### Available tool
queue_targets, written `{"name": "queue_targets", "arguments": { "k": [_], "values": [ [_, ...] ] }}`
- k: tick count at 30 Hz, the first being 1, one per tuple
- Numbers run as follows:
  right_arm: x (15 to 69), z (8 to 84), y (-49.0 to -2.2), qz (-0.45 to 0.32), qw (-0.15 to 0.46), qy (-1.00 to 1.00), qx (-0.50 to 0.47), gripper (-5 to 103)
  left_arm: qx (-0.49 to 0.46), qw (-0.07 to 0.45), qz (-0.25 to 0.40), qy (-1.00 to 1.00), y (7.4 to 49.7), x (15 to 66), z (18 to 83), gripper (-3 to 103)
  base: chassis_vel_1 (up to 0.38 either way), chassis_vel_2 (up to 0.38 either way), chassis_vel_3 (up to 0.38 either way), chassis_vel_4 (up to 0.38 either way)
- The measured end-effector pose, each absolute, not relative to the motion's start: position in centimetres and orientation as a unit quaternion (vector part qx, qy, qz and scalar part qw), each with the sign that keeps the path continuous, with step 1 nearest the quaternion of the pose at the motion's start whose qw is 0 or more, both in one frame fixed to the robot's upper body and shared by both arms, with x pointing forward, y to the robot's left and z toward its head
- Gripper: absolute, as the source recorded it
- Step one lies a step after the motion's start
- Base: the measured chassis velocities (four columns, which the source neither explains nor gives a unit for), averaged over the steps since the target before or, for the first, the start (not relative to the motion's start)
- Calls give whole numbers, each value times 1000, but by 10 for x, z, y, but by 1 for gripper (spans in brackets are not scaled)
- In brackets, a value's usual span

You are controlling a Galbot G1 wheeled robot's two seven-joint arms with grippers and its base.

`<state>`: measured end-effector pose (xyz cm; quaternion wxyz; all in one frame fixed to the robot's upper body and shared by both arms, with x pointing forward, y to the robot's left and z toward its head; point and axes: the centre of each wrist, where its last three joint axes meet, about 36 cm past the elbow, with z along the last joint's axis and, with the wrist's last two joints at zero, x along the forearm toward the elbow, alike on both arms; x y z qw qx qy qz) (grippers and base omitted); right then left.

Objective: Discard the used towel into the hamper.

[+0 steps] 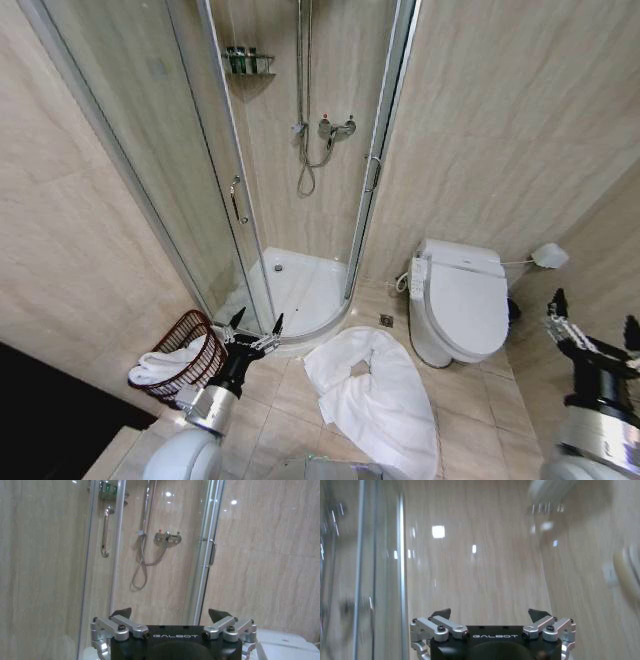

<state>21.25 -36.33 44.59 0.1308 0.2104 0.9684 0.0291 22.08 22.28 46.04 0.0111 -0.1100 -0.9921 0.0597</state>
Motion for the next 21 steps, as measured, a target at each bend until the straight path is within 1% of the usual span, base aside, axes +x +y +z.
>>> {"name": "queue_targets", "arguments": {
  "k": [1,2,4,5,7,12,21],
  "values": [
    [214,418,-374,29,101,971,214,100,-110,11,60,-992,223,221,460,100,0,0,0,0],
    [214,418,-374,29,101,971,214,100,-110,11,60,-992,223,221,460,100,0,0,0,0],
    [211,369,-388,49,40,971,229,100,-110,11,60,-992,223,221,460,100,0,0,0,0],
    [211,369,-388,49,40,971,229,100,-110,11,60,-992,223,221,460,100,0,0,0,0],
    [200,343,-387,63,9,969,239,100,-110,11,60,-992,223,221,460,100,0,0,0,0],
    [191,331,-373,71,-3,967,247,100,-110,11,60,-992,223,221,460,100,0,0,0,0],
    [190,332,-364,65,-24,962,265,100,-110,11,60,-992,223,221,460,100,0,0,0,0]
  ]
}}
